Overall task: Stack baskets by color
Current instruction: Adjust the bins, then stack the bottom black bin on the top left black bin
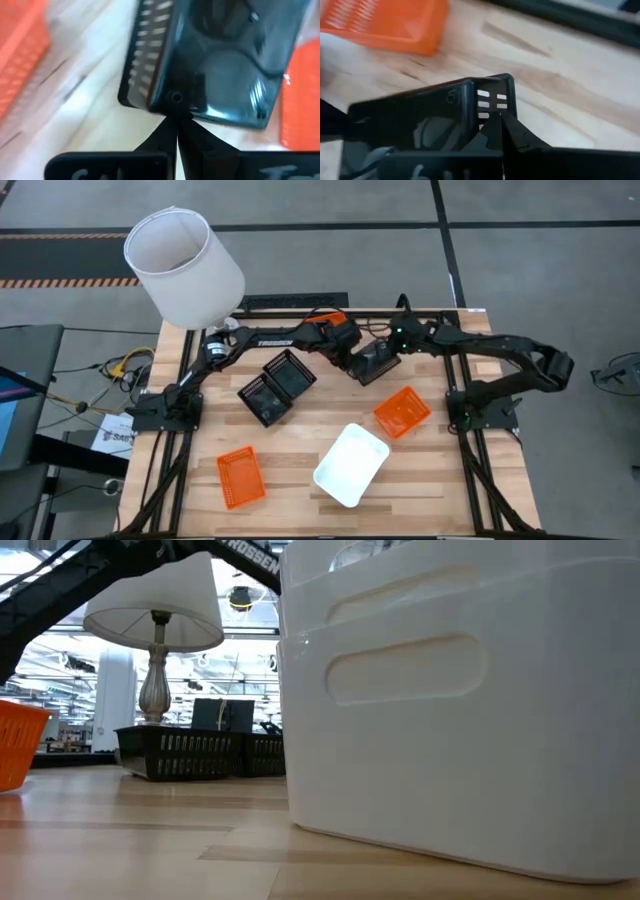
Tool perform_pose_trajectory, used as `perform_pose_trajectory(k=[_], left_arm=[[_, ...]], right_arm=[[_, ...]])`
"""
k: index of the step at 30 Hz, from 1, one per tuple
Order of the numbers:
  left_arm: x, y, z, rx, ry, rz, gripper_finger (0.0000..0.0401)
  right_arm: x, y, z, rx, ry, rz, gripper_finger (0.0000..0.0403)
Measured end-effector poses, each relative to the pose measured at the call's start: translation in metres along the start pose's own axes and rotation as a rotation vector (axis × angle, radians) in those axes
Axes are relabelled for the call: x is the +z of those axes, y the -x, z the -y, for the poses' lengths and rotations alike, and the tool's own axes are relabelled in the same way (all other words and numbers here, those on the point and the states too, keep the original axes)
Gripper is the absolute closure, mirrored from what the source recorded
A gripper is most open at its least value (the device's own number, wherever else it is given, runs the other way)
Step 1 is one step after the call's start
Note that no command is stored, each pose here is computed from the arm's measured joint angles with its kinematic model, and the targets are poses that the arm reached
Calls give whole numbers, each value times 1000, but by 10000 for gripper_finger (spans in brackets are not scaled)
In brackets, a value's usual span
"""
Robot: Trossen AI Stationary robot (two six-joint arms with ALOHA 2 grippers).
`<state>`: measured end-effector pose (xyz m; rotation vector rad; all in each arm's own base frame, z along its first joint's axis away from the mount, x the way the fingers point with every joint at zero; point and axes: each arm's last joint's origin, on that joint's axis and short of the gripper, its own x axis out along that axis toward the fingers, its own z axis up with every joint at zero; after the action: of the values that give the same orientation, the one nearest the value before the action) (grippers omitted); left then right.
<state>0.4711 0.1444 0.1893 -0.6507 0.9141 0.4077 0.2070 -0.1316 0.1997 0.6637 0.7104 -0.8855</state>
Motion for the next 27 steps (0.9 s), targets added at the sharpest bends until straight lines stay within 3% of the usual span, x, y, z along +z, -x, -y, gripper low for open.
perform_pose_trajectory(k=[6,12,15,19,24,27], left_arm=[[1,18,30,57,-159,11,401],[-4,39,53,307,-361,48,401],[-6,42,52,440,-422,60,401],[-1,48,56,482,-462,115,401],[0,58,65,481,-511,152,401],[-2,82,70,500,-518,160,401]], right_arm=[[6,32,-6,71,103,90,400],[-6,63,-13,152,316,105,400],[-15,83,-19,266,390,115,400],[-27,113,-32,562,490,131,400],[-41,140,-38,674,516,176,400],[-48,148,-36,646,500,201,398]])
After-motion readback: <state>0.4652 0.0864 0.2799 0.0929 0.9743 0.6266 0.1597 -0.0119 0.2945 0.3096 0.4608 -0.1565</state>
